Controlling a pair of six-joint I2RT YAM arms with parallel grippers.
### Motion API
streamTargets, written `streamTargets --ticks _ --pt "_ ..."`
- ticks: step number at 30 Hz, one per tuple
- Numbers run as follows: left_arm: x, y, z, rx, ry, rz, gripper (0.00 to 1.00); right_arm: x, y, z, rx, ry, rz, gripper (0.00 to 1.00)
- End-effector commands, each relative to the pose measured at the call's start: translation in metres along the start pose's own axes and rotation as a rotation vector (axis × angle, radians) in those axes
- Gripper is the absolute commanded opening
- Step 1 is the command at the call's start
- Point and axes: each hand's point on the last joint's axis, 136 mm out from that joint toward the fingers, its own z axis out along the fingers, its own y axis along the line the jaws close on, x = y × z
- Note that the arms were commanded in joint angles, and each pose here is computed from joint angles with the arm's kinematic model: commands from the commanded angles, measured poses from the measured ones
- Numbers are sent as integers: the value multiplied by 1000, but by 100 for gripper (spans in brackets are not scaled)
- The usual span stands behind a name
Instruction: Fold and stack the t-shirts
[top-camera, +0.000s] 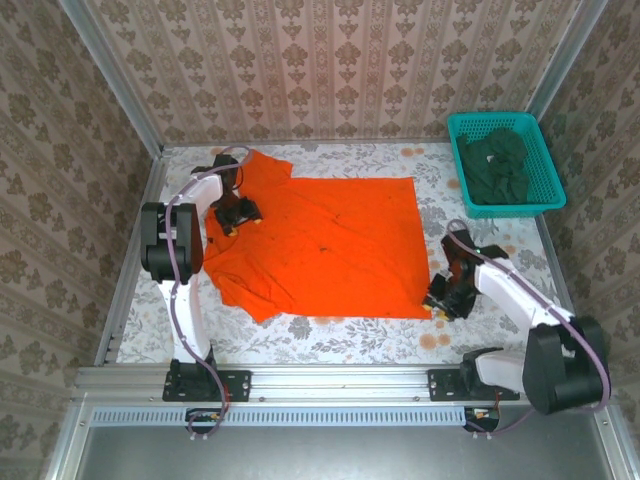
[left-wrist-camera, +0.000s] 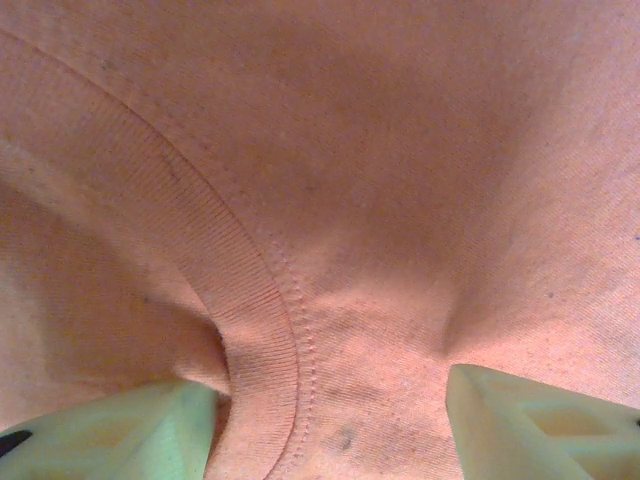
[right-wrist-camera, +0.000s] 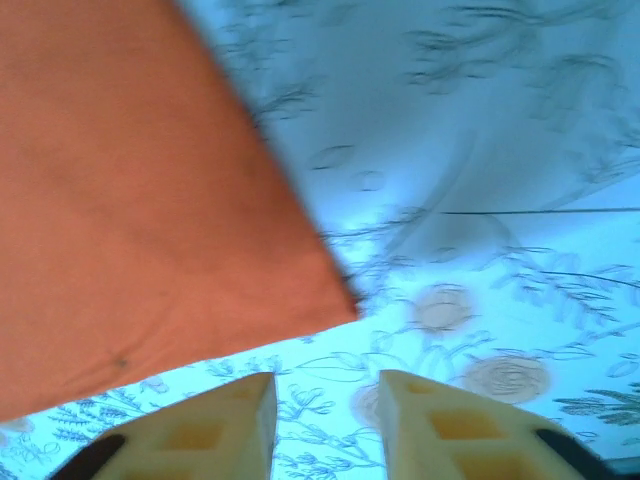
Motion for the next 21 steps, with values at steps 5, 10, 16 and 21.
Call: streamTargets --ticks 5,10,16,21 --pt "0 -16 -27 37 -33 37 73 -48 1 -33 -92 -196 201 45" --pt "-5 -17 -39 19 -61 71 71 -90 77 -40 -192 -230 31 42" --pt "-1 -11 -22 -11 -20 82 67 -130 170 -18 -118 -230 -199 44" --pt "0 -9 -1 -37 21 86 66 -165 214 14 -79 -215 -242 44"
